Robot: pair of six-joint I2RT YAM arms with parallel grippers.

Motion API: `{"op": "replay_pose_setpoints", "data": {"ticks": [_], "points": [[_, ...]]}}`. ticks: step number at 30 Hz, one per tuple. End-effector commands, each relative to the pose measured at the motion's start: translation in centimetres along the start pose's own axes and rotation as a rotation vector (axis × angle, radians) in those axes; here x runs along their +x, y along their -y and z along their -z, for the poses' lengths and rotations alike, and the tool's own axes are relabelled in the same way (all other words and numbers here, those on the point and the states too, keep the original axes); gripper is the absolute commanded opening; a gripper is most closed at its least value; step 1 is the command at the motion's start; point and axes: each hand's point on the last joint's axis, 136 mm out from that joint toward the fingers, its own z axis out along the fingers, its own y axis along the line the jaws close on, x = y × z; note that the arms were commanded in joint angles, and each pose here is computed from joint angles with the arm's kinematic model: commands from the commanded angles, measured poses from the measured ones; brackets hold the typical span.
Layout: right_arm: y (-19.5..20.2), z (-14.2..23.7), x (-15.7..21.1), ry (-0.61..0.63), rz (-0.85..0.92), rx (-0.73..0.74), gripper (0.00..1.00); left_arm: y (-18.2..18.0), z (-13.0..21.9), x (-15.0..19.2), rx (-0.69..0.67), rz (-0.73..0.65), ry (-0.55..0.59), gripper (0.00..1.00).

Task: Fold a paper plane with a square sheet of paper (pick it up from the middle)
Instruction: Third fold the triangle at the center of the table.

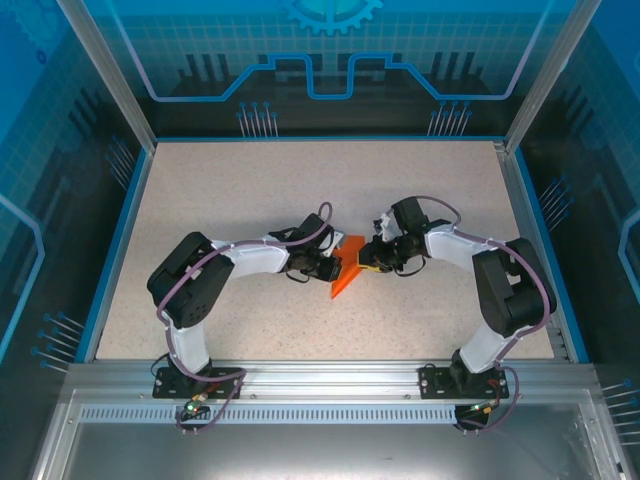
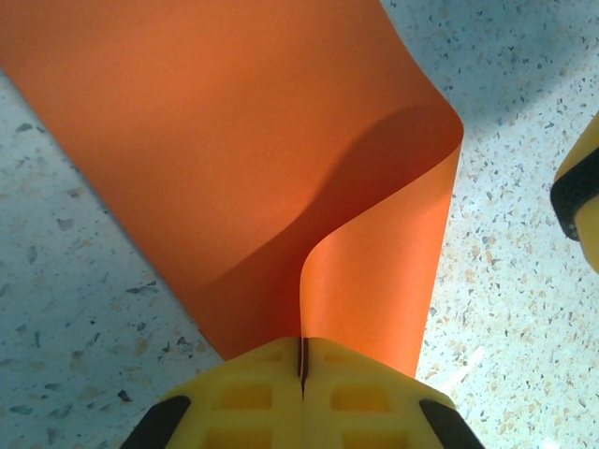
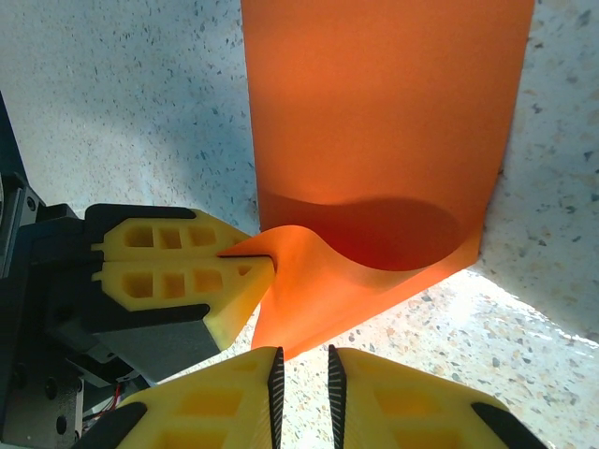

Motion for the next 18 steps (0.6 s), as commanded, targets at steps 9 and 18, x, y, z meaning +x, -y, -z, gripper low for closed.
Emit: {"op": "replay_pose_setpoints", "data": {"ticks": [9, 18], "points": [[-1.05, 0.35, 0.82, -0.013, 0.013, -0.030, 0.22, -0.57, -0.37, 0.81, 0.000, 0.026, -0.032, 0.04], [-1.06, 0.03, 1.23, -0.020, 0.012, -0.036, 0.21, -0.94, -1.01, 1.21, -0.006, 0.035, -0.047, 0.05]]}}
